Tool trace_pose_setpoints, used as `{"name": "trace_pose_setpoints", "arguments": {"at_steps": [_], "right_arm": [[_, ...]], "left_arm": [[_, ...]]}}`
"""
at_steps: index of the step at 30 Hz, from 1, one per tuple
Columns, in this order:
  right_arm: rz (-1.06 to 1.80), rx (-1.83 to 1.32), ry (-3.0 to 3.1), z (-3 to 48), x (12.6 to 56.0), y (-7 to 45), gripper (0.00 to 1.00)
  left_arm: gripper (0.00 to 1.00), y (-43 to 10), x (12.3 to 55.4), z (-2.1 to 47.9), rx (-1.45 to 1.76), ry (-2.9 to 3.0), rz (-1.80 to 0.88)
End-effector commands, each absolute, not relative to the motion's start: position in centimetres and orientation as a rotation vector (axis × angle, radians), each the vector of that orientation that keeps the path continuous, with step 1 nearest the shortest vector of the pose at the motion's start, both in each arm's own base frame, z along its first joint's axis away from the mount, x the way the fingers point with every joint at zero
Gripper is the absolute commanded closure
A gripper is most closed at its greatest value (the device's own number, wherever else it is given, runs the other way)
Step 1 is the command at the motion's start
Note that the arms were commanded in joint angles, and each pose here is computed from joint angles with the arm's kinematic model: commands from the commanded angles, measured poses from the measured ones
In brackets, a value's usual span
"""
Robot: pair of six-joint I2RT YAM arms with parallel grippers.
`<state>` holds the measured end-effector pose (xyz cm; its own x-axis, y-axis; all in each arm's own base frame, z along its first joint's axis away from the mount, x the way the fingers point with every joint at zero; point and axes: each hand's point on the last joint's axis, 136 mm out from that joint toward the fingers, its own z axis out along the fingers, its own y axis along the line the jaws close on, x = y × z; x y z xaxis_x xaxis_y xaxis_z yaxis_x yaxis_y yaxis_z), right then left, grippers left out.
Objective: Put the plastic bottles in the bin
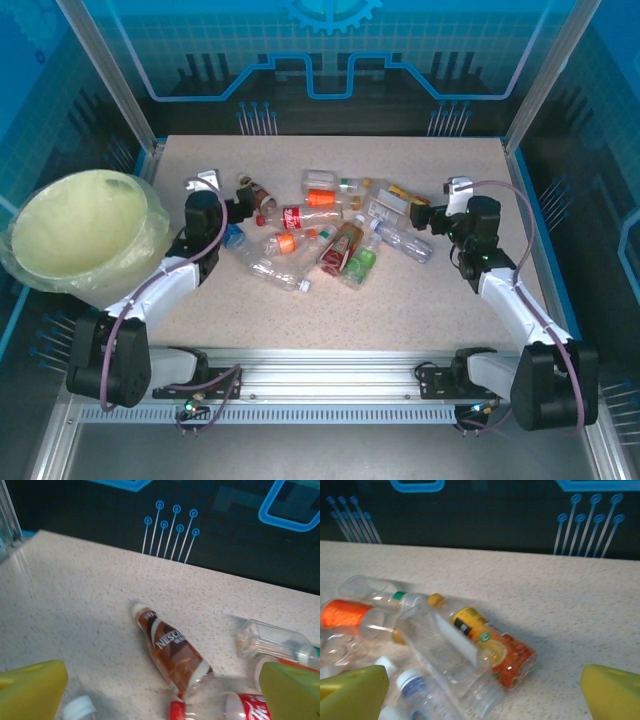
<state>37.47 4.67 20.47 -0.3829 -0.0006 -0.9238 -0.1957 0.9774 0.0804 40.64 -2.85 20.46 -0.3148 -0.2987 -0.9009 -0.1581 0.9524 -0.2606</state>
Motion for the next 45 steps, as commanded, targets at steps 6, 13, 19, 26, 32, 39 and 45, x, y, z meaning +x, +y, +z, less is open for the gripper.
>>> {"name": "trace_pose_setpoints", "arguments": {"at_steps": [6, 13, 19, 26, 32, 39, 45], "right_arm": [[0.243, -0.367, 2.319, 13.8, 33.7, 6.9, 0.00], [0.301, -0.509, 2.556, 9.2, 32.1, 7.7, 0.01], [0.228, -0.623, 2.655, 5.9, 31.9, 7.7, 0.03], [0.055, -0.750, 2.708, 3.8, 33.0, 7.0, 0.05], [0.083, -0.854, 2.750, 2.5, 31.7, 8.6, 0.21], [0.053, -0.755, 2.700, 5.8, 31.3, 8.5, 0.47], [0.175, -0.584, 2.493, 13.3, 31.6, 10.5, 0.53]], "left_arm": [[0.01, -6.2, 37.4, 16.7, -0.601, 2.172, -0.467], [0.01, -8.3, 36.1, 17.6, -0.484, 2.220, -0.593], [0.01, -8.5, 35.6, 18.6, -0.420, 2.150, -0.615], [0.01, -10.2, 35.1, 19.5, -0.311, 2.154, -0.706], [0.01, -10.1, 34.8, 19.1, -0.332, 2.182, -0.702], [0.01, -12.7, 34.5, 20.2, -0.327, 2.186, -0.901], [0.01, -17.9, 33.4, 23.9, -0.129, 2.122, -1.094]]}}
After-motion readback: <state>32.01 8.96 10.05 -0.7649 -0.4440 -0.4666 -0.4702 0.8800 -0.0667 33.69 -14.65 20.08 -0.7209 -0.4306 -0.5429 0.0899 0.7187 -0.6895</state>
